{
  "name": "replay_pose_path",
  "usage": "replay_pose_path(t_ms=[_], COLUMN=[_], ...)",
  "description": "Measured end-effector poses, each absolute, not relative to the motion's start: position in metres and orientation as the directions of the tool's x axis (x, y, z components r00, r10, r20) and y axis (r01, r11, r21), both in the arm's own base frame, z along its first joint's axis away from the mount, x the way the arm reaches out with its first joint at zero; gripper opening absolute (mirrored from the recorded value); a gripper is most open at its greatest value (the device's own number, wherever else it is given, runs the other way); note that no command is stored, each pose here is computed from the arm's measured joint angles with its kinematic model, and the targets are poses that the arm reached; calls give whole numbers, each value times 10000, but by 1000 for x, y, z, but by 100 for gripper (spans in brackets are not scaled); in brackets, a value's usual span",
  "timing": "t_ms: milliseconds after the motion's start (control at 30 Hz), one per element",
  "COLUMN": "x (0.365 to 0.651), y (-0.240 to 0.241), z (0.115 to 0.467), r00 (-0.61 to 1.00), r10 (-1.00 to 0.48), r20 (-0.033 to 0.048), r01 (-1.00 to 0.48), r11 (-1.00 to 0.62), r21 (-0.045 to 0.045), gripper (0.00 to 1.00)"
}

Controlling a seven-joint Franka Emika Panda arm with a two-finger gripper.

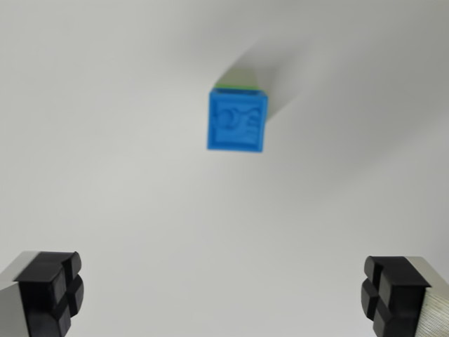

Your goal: Stack cube

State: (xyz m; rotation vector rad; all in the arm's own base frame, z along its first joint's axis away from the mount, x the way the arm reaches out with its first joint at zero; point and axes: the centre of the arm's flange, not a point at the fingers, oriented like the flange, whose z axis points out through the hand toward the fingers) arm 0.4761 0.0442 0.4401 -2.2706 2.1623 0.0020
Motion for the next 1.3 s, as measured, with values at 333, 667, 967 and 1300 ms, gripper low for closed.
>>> replay_pose_path(t_ms=[333, 667, 967, 1300], x=[476, 476, 476, 476], y=[44, 44, 44, 44], z=[461, 467, 467, 467], r00=[487, 487, 487, 487], r10=[-9988, -9988, -9988, -9988], r20=[-55, -56, -56, -56], r01=[-9988, -9988, -9988, -9988], r11=[-487, -487, -487, -487], r21=[-37, -28, -26, -26], gripper=[100, 100, 100, 100])
